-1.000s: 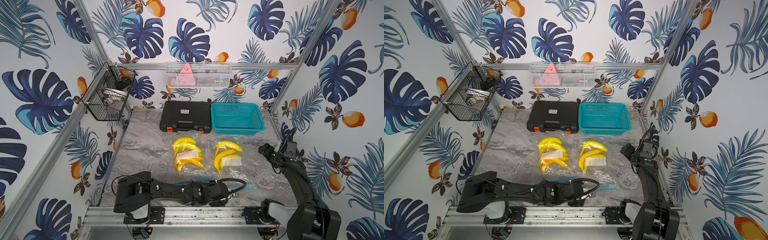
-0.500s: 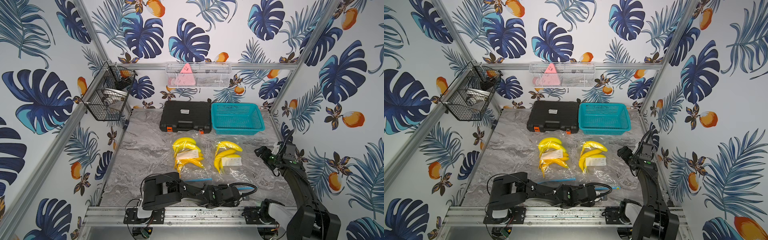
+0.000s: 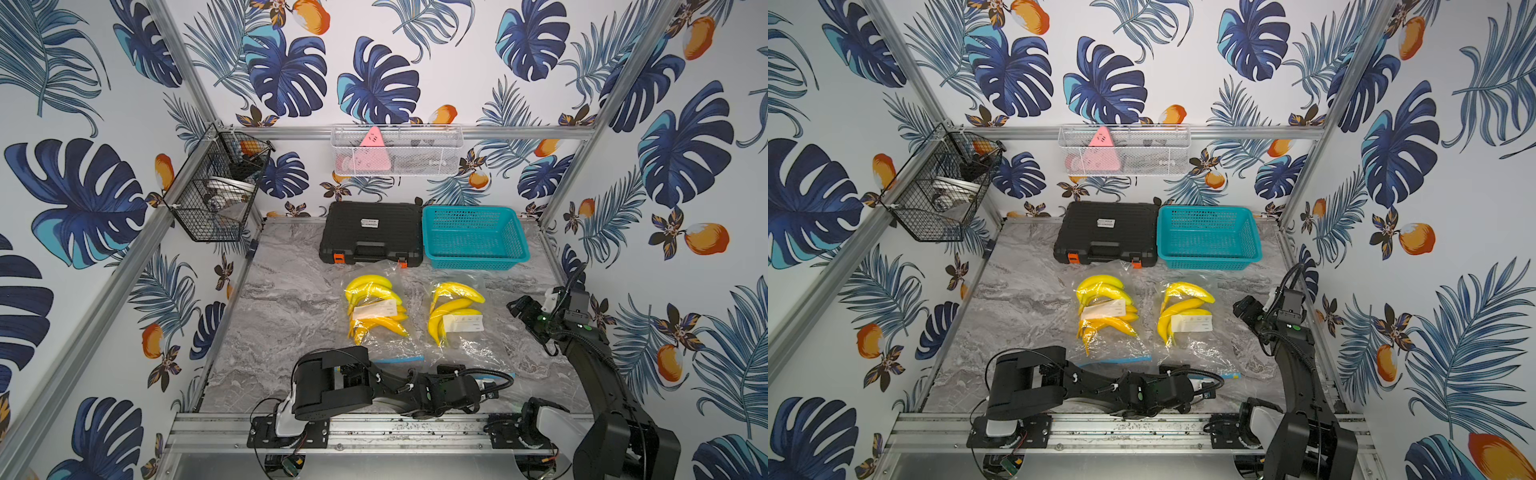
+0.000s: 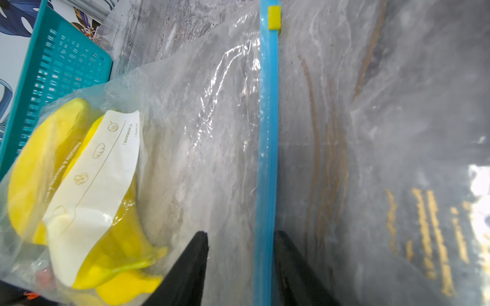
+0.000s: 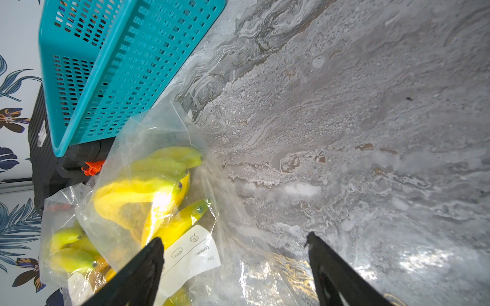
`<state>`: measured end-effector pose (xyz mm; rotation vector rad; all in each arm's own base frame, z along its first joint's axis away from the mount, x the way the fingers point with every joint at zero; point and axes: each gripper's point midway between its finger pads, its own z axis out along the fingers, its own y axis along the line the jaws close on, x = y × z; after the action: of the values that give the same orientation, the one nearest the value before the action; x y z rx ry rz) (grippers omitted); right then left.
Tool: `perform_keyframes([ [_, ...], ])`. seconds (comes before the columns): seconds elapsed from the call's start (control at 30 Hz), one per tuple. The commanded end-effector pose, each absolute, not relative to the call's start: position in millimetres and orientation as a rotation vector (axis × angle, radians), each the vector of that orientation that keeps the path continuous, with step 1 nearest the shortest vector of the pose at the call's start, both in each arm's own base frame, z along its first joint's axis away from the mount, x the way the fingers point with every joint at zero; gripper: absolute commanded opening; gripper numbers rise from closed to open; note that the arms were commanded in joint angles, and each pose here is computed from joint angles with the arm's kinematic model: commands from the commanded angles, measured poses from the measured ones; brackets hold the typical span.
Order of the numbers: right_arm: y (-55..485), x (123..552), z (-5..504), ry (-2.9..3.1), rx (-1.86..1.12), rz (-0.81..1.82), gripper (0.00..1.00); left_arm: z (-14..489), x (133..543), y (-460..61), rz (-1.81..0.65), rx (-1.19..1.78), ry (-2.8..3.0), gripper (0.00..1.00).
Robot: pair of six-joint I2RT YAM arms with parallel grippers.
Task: Open the zip-top bag and take out the banana
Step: Pick up the zipper food storage bag at the center of the board.
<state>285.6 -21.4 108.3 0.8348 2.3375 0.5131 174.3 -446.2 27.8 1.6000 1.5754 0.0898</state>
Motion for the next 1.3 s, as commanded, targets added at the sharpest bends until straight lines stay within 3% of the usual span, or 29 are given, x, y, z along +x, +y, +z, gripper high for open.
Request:
perform_keyframes([
  [0.0,-20.1,286.7,109.2,2.333,0.827,0.525,0.87,7.1,173.0,-419.5,0.227,1.737,1.560,0.47],
  [0.17,-19.6,287.3,108.0,2.334,0.826,0.529,0.87,3.7,175.4,-415.8,0.266,1.751,1.541,0.36],
  [0.4,-15.0,287.2,108.3,2.335,0.817,0.564,0.87,7.8,174.8,-427.4,0.195,1.746,1.593,0.00],
  [0.5,-9.0,287.4,110.8,2.333,0.799,0.608,0.84,23.0,183.9,-429.1,0.121,1.673,1.657,0.00],
  [0.73,15.6,279.6,116.3,2.336,0.710,0.775,0.64,73.2,222.0,-400.0,0.027,1.493,1.785,0.00],
  [0.87,28.6,272.4,117.6,2.337,0.676,0.867,0.63,99.7,247.2,-376.4,-0.031,1.373,1.862,0.00],
  [1.1,50.1,271.9,147.4,2.199,0.589,1.066,0.69,121.4,268.2,-361.4,-0.123,1.305,1.931,0.00],
  [1.27,60.9,271.9,153.2,2.189,0.609,1.201,0.57,129.4,284.8,-354.5,-0.171,1.251,1.970,0.00],
])
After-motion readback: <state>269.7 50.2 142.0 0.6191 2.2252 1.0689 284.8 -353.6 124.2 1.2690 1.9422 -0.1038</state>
